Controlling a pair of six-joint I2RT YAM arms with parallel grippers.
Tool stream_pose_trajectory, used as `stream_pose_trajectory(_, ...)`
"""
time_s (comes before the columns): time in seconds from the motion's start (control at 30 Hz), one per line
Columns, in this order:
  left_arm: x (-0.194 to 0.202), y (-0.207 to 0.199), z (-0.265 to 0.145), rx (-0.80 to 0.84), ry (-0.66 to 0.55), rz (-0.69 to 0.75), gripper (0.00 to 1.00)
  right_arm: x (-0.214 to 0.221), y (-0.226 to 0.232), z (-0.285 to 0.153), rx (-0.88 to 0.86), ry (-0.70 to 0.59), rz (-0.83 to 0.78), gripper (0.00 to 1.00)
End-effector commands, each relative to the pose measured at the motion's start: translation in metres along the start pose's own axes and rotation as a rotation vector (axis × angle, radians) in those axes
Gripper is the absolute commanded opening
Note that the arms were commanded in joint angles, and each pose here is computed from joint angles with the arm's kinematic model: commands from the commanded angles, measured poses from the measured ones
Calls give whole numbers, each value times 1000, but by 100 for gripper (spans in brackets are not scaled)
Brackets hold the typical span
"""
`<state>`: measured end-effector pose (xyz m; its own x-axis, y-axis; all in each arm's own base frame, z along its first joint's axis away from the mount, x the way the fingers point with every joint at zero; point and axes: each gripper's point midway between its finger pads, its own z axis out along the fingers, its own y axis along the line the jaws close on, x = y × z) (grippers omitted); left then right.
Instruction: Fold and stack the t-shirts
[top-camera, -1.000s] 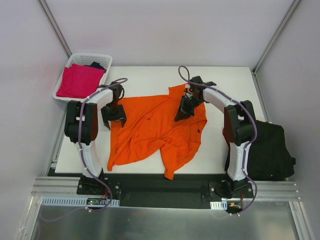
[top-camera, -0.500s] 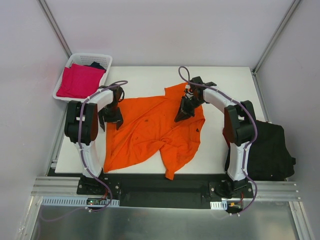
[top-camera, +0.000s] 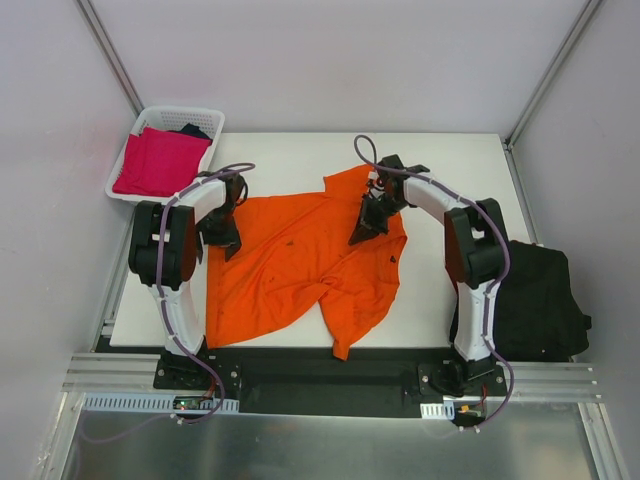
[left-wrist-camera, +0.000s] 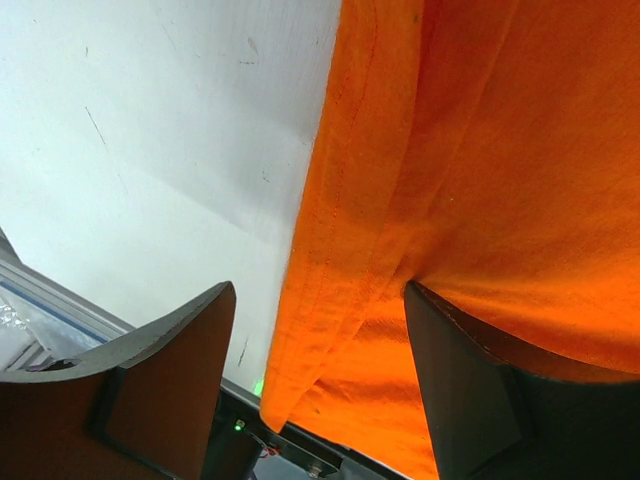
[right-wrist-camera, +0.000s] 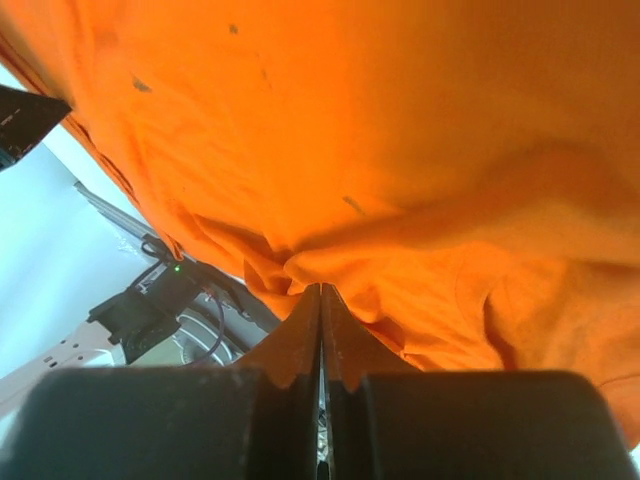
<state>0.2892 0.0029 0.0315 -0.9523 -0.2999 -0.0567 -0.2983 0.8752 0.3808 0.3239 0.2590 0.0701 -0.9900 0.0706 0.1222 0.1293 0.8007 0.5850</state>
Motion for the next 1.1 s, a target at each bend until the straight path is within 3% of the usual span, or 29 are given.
stream_pose_trajectory(0.0,-1,-3,-14,48,8,-3,70,-18,20,0,-6,-32,-88,1)
stream_pose_trajectory(0.23,-21,-36,-60,311,-71,-50,71,-22,32,32,-14,29,-118,1)
stream_pose_trajectory(0.33,-28,-44,-74,374,-84,-57,71,-17,27,45,24,44,-158,1)
stream_pose_trajectory(0.37,-29,-47,-77,386,-89,-55,71,-15,16,48,110,31,-177,1)
stream_pose_trajectory(0.47,-34,-51,-84,402,-108,-36,71,-24,-8,39,363,-77,-305,1)
stream_pose_trajectory(0.67,-25,-49,-77,386,-85,-32,71,-37,-15,9,645,-288,-438,1)
stream_pose_trajectory(0.83,-18,-48,-73,370,-78,-17,71,-32,-3,9,676,-355,-505,1)
stream_pose_trajectory(1.07,-12,-41,-70,350,-81,6,71,-14,-19,40,654,-269,-435,1)
